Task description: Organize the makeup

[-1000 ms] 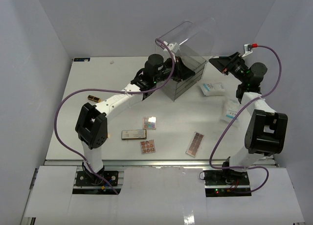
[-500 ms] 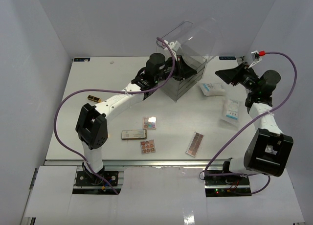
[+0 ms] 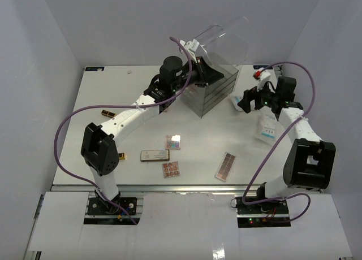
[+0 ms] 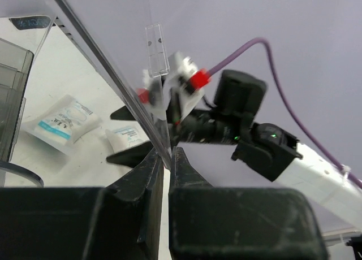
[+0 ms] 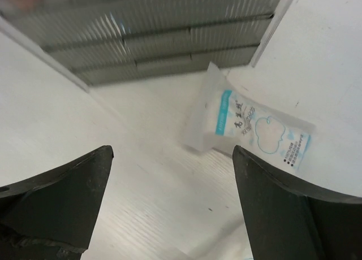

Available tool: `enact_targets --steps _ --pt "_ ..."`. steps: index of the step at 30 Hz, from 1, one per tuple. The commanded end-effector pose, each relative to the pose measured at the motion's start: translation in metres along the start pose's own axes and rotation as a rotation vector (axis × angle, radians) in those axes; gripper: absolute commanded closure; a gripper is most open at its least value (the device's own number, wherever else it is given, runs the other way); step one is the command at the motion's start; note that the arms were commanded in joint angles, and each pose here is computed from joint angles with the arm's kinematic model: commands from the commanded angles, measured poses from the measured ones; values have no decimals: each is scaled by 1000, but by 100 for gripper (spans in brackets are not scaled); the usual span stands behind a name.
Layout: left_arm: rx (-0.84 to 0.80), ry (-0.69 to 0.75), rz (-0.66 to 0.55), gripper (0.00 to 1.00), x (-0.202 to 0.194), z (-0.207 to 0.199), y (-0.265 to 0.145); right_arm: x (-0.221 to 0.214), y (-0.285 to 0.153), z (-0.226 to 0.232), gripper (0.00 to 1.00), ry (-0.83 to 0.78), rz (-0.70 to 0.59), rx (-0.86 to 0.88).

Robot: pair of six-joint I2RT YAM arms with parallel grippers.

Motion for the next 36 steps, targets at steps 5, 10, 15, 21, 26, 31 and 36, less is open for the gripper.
enact_targets --steps 5,10,15,21,26,31,36 --pt "-172 77 -156 94 59 -64 -38 -32 13 -18 6 -770 208 116" --pt "-180 63 -164 94 65 -65 -41 -40 33 -30 8 -859 268 148" --pt "-184 61 -161 93 67 -66 -43 -59 52 -39 11 -892 343 190" --pt "-186 50 -155 93 69 -65 -44 -69 71 -55 22 -869 387 183" --pt "-193 41 -150 93 70 -65 -45 -79 79 -59 30 -862 412 190" --pt "-200 29 -145 93 70 -64 -44 -92 83 -57 43 -866 435 203" --pt "-204 28 -149 93 72 -66 -45 -97 82 -52 62 -871 430 208"
Point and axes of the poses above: each gripper's point midway between its finger pads, its own y axis out along the fingers, its own z axis along the line the jaws close on, x = y × z, the point moved 5 cm from there along -y, back along the fingers, and after that the axes turned 14 degrees about -y, right-handed, at the moved point
